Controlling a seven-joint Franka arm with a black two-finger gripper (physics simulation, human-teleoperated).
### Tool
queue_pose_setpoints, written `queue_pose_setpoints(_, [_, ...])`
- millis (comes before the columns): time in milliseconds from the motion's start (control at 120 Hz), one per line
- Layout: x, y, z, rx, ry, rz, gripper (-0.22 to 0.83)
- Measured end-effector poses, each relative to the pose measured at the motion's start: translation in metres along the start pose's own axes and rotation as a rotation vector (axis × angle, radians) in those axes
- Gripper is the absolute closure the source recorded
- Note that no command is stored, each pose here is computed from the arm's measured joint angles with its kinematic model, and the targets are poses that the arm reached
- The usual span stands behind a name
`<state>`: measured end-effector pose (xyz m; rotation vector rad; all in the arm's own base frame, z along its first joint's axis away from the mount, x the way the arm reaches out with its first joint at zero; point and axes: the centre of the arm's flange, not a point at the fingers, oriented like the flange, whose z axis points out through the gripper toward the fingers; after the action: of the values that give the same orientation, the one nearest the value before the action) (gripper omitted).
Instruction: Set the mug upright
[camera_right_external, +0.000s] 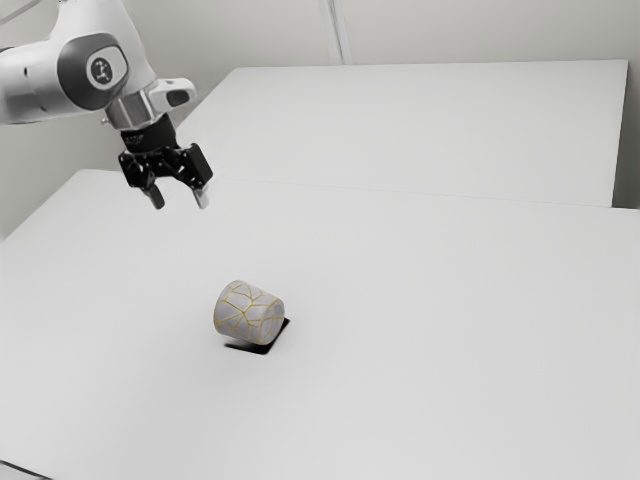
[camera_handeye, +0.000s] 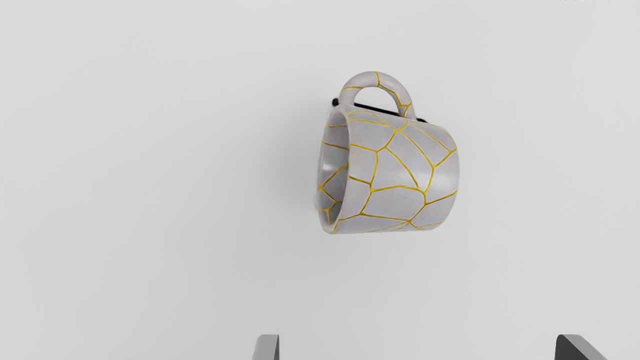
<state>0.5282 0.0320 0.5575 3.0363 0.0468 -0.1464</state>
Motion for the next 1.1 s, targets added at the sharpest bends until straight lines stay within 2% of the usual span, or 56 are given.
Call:
queue_pose_setpoints(208, [0.001,-0.031,0.056,-0.109,-0.004,-0.005,0.0])
queue_pose_setpoints(700, [0.003,-0.057,0.142,-0.306,0.104,0.06,0.0])
queue_pose_setpoints(1100, [0.006,-0.076,0.205,-0.442,0.072,0.073,0.0])
